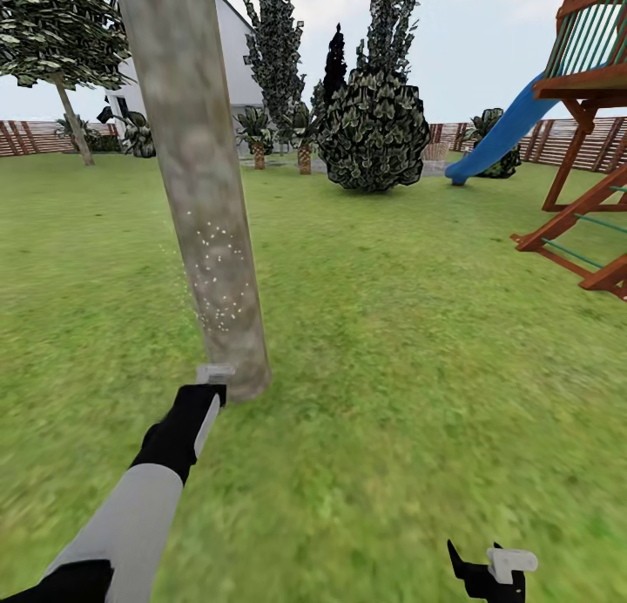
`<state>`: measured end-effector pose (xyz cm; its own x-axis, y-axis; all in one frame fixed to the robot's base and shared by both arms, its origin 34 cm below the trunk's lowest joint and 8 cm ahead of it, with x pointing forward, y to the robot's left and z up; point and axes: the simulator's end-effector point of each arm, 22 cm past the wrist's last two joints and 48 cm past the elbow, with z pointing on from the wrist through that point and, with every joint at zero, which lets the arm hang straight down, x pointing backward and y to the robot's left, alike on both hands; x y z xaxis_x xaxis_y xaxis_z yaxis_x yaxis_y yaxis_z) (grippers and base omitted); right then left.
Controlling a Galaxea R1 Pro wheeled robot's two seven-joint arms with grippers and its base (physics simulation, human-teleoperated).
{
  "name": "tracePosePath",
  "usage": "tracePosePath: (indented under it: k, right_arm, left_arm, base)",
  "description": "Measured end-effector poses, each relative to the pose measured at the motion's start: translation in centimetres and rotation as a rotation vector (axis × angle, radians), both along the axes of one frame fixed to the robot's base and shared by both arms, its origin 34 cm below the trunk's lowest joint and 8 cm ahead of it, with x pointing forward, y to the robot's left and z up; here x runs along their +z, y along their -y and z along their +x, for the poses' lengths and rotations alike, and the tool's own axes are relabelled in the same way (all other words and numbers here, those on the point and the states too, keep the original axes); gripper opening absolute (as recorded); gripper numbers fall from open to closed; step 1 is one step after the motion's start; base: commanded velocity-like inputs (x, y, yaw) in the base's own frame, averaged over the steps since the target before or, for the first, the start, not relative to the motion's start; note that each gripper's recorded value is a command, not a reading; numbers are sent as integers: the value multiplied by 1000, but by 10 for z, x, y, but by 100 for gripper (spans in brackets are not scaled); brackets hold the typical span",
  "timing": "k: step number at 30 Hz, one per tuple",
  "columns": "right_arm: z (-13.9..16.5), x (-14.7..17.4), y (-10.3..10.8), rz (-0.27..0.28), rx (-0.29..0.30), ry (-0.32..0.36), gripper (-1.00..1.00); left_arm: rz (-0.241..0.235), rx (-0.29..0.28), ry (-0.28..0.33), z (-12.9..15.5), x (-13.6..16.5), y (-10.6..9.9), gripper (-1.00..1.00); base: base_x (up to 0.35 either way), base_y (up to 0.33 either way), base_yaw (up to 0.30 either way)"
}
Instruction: In the garden, pick up the pesticide atomizer on the floor and spray pesticide onto both trees until each tree trunk is fully covered.
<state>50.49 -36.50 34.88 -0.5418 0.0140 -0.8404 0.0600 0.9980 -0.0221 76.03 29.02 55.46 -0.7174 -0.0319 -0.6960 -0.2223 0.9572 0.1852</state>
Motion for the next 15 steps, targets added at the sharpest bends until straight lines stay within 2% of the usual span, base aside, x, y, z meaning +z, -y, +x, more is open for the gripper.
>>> tracePosePath:
  k: [2, 5, 10, 15]
  right_arm:
    - [0, 0, 0, 0, 0, 0, 100]
    - [0, 0, 1, -2, -1, 1, 100]
    - [0, 1, 1, -1, -2, 1, 100]
    - [0, 0, 0, 0, -1, 1, 100]
  left_arm:
    - [-3, 2, -14, -8, -10, 0, -100]
    - [-4, 10, 30, -16, -24, -2, -100]
    - [-7, 16, 12, -39, -49, -3, -100]
    - [-5, 14, 9, -42, -53, -3, -100]
  base:
    - [0, 0, 0]
    - [59, -83, 0]
    - [147, -220, 0]
    - [41, -264, 6]
